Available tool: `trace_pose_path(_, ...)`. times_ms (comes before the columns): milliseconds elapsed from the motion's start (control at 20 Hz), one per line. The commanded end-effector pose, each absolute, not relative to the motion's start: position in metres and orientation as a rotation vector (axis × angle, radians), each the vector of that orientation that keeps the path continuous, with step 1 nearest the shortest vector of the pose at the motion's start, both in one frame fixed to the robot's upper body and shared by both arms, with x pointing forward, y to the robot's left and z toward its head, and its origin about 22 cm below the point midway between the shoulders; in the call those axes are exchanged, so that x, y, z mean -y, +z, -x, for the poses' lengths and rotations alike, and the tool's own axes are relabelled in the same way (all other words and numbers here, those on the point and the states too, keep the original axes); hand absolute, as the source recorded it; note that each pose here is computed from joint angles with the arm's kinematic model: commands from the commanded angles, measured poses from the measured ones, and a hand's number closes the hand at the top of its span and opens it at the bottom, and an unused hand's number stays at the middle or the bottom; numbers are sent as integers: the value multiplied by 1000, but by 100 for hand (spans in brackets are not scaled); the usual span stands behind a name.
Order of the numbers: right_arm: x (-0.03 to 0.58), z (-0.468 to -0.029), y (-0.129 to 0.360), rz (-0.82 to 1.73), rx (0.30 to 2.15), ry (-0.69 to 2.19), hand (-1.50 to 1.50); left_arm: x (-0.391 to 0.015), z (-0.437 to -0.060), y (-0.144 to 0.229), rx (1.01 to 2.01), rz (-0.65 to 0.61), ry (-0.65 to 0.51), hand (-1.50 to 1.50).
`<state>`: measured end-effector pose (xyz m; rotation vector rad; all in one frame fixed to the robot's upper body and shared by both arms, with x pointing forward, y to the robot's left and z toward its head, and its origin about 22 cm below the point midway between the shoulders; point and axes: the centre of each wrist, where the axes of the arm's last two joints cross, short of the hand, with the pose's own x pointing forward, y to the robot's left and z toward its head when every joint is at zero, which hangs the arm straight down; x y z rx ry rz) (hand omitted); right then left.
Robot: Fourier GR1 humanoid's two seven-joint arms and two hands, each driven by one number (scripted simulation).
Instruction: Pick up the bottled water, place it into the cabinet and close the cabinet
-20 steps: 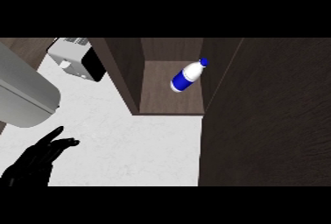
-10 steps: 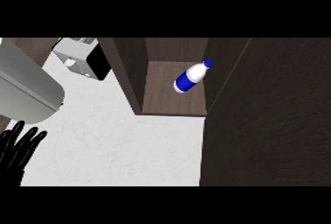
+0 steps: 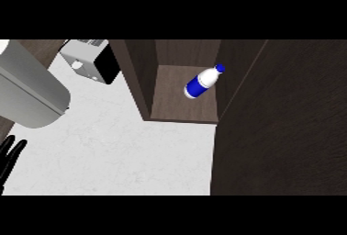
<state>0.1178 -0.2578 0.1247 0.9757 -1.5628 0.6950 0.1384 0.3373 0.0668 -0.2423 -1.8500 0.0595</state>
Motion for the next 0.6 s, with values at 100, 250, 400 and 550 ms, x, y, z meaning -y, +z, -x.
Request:
trace_pose_path(100,228,-103,172,-870,1650,898,150,-354,-134,71,1843,234,45,-150)
trace_pose_path(250,216,-112,167,-893,1644,848,150,-361,-132,76,1843,234,31,-150)
trace_pose_path(400,205,-120,170,-890,1642,842,150,-366,-131,77,1849,231,40,-150)
trace_pose_path(550,187,-129,169,-932,1630,840,150,-372,-128,75,1842,248,36,-150)
